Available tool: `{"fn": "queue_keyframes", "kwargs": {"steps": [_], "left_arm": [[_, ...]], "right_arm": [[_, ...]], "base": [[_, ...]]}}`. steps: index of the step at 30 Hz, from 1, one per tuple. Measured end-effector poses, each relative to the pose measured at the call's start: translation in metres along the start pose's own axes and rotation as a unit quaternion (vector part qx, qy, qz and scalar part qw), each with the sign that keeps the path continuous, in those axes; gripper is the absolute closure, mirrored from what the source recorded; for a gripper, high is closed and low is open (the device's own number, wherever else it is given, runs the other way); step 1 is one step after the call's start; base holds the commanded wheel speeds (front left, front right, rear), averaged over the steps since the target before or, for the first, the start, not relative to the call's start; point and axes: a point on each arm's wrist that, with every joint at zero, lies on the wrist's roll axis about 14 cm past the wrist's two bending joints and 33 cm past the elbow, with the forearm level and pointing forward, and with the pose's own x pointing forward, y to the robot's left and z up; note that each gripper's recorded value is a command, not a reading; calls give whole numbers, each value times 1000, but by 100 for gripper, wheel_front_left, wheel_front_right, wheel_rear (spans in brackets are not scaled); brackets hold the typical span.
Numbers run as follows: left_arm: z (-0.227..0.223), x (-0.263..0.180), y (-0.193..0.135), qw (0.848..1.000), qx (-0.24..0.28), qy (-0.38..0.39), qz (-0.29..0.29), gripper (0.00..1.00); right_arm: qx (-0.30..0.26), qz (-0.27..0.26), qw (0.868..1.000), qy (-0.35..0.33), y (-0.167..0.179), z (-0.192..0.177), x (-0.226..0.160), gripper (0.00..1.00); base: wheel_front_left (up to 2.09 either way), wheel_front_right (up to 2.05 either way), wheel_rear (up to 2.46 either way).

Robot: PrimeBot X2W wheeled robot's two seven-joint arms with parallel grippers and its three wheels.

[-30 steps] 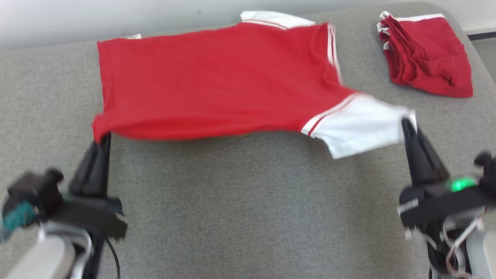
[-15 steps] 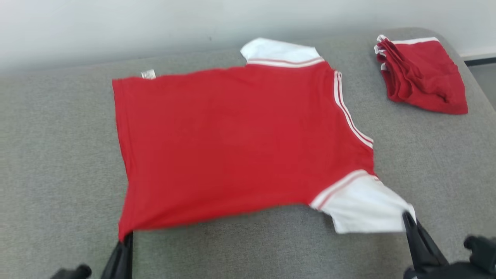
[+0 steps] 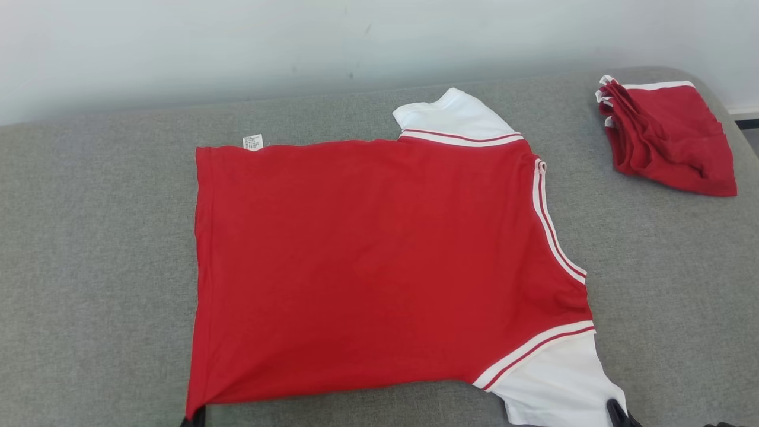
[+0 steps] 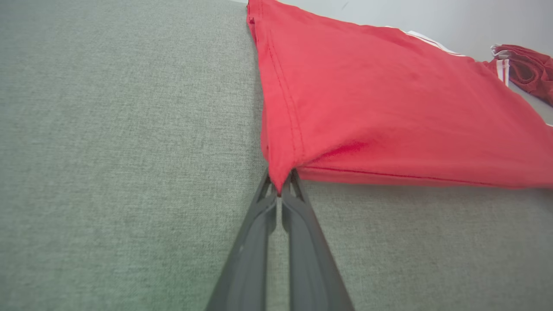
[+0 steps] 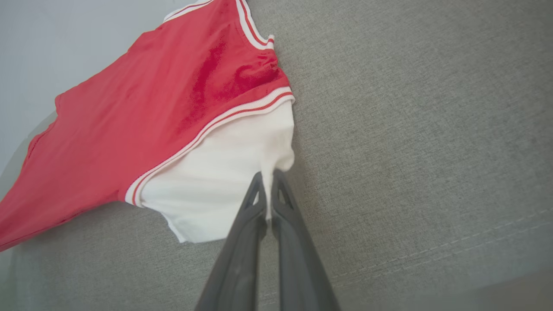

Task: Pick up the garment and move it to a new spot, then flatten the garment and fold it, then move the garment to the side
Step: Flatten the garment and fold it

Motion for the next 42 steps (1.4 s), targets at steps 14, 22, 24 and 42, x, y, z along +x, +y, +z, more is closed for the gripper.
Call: {"fn": "queue_keyframes", "kwargs": {"steps": [14,22,24,42], "left_arm": [[34,26,-27,996,43,-43,-57,100],[51,51,-33,993,71,-48,-82,100],[54,58,-33,992,75,-48,-85,100],[60,92,-13,992,98,-19,-77,100]], "right_arm": [[-17,63,995,-80,35,69,34,100],[-38,80,994,-71,46,89,76,100],[-43,84,993,-68,49,94,88,100],[-79,80,992,-51,58,122,164,100]], "base": [[0,0,0],[0,0,0],[0,0,0],[0,0,0]]}}
